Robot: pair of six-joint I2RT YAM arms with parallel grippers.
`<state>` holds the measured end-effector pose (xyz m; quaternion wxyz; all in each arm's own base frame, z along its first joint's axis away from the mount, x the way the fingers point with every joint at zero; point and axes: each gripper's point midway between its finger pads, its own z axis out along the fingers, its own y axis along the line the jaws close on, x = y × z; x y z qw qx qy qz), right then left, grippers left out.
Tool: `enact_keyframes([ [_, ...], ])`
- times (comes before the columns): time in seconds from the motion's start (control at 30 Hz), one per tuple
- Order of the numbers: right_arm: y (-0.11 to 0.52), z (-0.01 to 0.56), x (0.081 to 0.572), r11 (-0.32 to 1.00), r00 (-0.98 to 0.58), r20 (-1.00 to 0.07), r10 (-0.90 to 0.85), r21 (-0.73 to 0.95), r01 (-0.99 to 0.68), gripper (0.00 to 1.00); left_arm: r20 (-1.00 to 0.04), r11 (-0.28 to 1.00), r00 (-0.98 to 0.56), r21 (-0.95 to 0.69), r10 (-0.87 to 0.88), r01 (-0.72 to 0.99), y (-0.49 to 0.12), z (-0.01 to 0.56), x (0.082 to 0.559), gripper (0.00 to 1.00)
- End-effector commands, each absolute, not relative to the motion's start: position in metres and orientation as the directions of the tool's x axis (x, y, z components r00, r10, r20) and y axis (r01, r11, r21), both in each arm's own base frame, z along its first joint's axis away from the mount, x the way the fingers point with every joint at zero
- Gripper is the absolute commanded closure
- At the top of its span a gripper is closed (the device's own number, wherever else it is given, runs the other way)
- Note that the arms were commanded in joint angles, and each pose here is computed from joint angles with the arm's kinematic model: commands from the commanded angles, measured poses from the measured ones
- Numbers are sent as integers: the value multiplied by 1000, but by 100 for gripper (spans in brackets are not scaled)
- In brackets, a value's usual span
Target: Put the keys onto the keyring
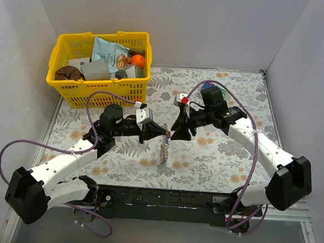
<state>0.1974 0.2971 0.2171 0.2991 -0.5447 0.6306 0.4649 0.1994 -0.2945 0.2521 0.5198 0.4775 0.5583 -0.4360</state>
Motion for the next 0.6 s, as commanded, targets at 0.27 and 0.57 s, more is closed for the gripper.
enact_keyframes([
  [0.27,295,269,199,-60,-138,-953,-271,160,-985,39,-996,146,87,88,17,985,-294,283,194,100],
  [0.57,299,264,189,-138,-186,-945,-269,229,-964,55,-996,143,84,84,11,986,-295,284,194,100],
])
